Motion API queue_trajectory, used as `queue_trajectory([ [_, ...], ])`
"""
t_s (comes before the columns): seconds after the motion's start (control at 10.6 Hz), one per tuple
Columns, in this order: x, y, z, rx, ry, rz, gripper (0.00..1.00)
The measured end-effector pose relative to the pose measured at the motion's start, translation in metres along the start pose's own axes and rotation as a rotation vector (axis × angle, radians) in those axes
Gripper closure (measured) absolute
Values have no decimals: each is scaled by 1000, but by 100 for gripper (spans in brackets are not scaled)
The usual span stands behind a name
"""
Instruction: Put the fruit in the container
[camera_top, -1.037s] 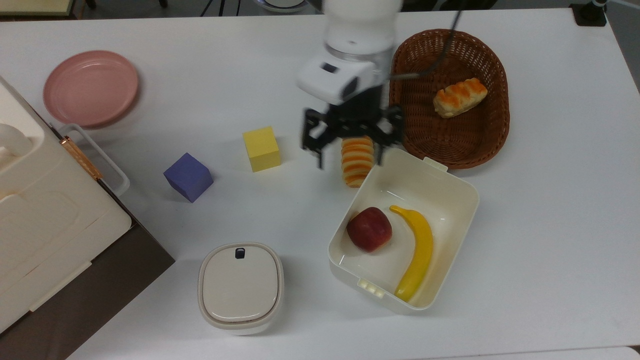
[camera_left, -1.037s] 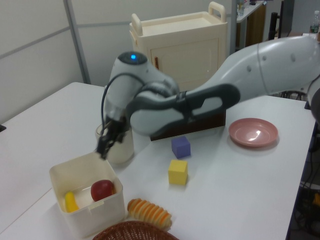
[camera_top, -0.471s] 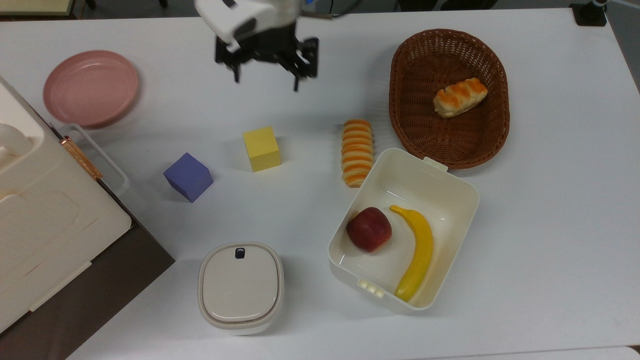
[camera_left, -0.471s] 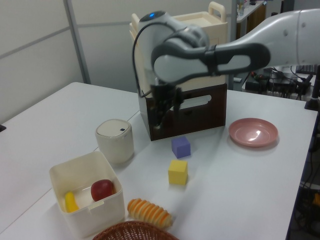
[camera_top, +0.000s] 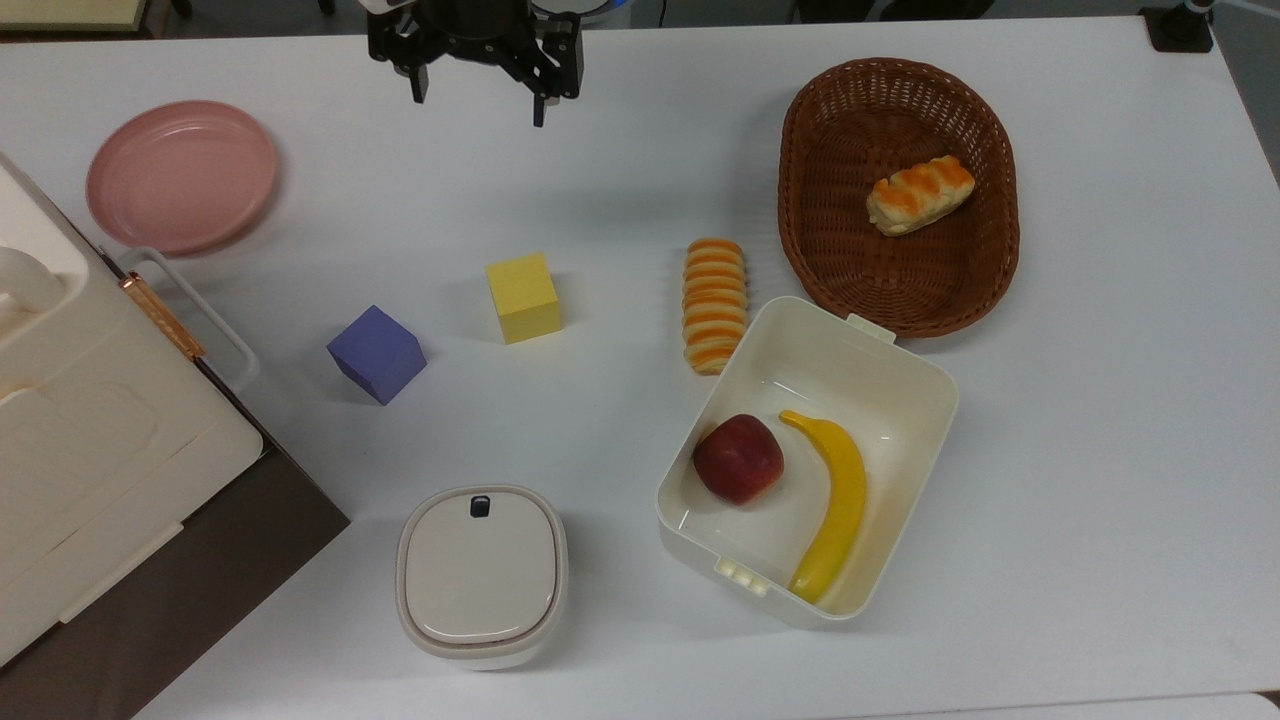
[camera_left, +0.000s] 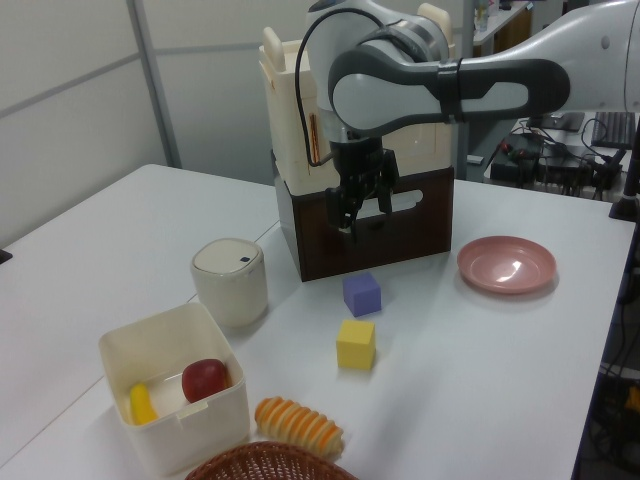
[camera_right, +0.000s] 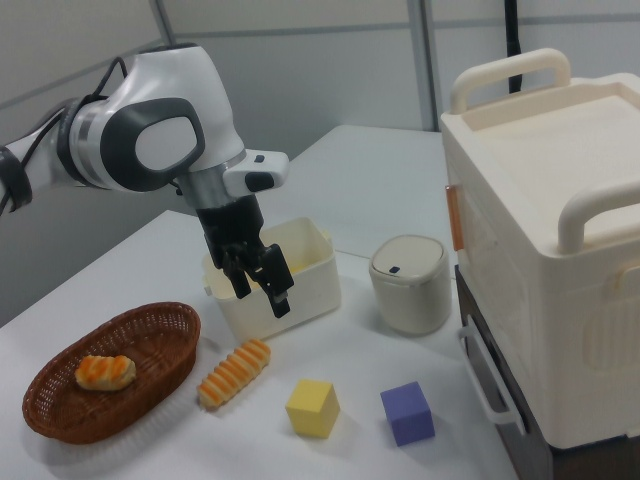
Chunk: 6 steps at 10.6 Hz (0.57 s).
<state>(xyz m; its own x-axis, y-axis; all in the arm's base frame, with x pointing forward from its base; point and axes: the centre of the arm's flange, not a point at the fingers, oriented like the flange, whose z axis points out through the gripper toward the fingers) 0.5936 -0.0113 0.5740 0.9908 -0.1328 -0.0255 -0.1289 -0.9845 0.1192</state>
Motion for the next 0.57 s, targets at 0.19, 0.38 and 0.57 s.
queue_trajectory([
  [0.19,-1,6,0,0,-1,0,0],
  [0.38,-1,7,1,0,-4,1,0],
  [0.57,-1,7,2,1,-5,2,0],
])
